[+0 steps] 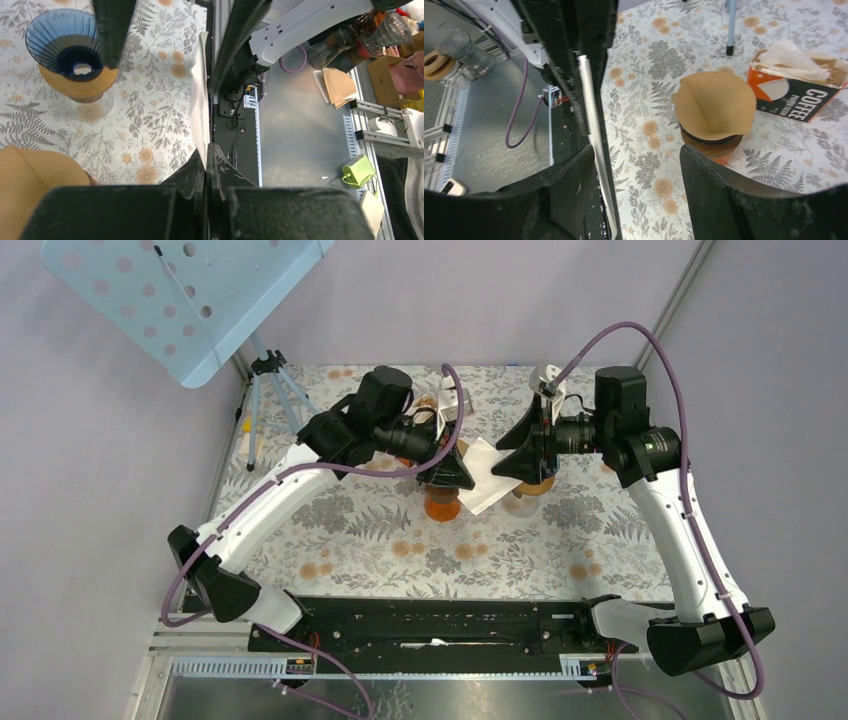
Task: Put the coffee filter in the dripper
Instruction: Place the coffee filter in the coffee dripper.
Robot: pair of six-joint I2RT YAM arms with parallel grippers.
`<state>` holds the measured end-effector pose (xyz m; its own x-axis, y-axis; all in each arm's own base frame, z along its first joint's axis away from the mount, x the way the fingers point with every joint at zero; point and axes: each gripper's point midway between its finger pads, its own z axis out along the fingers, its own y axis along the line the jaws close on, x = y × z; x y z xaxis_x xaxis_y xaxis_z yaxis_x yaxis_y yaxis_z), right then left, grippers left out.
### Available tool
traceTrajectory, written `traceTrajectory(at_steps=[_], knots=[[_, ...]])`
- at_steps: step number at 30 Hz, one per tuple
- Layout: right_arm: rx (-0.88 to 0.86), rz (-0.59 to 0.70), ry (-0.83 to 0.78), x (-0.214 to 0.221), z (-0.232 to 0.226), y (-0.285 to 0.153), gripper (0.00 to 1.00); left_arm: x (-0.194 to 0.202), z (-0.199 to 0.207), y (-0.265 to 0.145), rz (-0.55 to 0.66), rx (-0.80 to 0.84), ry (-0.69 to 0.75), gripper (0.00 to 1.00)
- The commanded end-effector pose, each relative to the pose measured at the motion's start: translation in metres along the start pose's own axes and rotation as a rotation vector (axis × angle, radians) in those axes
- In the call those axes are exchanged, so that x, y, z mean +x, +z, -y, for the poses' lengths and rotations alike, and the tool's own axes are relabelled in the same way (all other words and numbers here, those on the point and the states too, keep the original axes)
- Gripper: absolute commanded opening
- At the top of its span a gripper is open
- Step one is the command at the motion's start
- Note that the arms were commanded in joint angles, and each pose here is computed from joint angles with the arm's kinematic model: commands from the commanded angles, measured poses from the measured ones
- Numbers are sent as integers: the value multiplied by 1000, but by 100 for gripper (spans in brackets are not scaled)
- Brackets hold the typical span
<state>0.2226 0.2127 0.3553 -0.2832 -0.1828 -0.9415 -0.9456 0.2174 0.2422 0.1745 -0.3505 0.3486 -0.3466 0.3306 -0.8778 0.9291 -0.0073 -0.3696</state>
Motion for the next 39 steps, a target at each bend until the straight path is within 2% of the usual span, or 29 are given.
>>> traceTrajectory(at_steps=[1,9,12,14,17,18,19,22,24,26,30,39], knots=[[-99,-12,-6,10,-21,0,67,-10,-8,0,0,-43,59,0],[-162,-7,58,21,-28,8,48,-11,-17,8,-11,-48,50,0],[-165,-6,67,21,-25,10,37,-10,-17,10,-15,-45,46,0],[-170,0,67,18,-25,10,26,-10,-18,9,-15,-47,49,0],[-167,9,57,15,-24,11,1,-10,-16,6,-11,-50,73,0],[-165,11,52,15,-23,11,0,-11,-15,4,-8,-52,84,4],[-164,12,47,15,-24,11,0,-12,-13,0,0,-49,96,12],[-171,22,30,15,-26,10,0,-16,-9,-19,33,-15,105,43],[-195,29,30,14,-30,9,0,-18,-11,-36,64,0,101,57],[-230,38,35,12,-36,9,0,-17,-13,-50,90,13,94,65],[-295,66,53,10,-45,8,0,-12,-17,-60,120,-1,85,70],[-309,88,109,-3,-47,8,0,6,-33,-50,126,-66,40,69]])
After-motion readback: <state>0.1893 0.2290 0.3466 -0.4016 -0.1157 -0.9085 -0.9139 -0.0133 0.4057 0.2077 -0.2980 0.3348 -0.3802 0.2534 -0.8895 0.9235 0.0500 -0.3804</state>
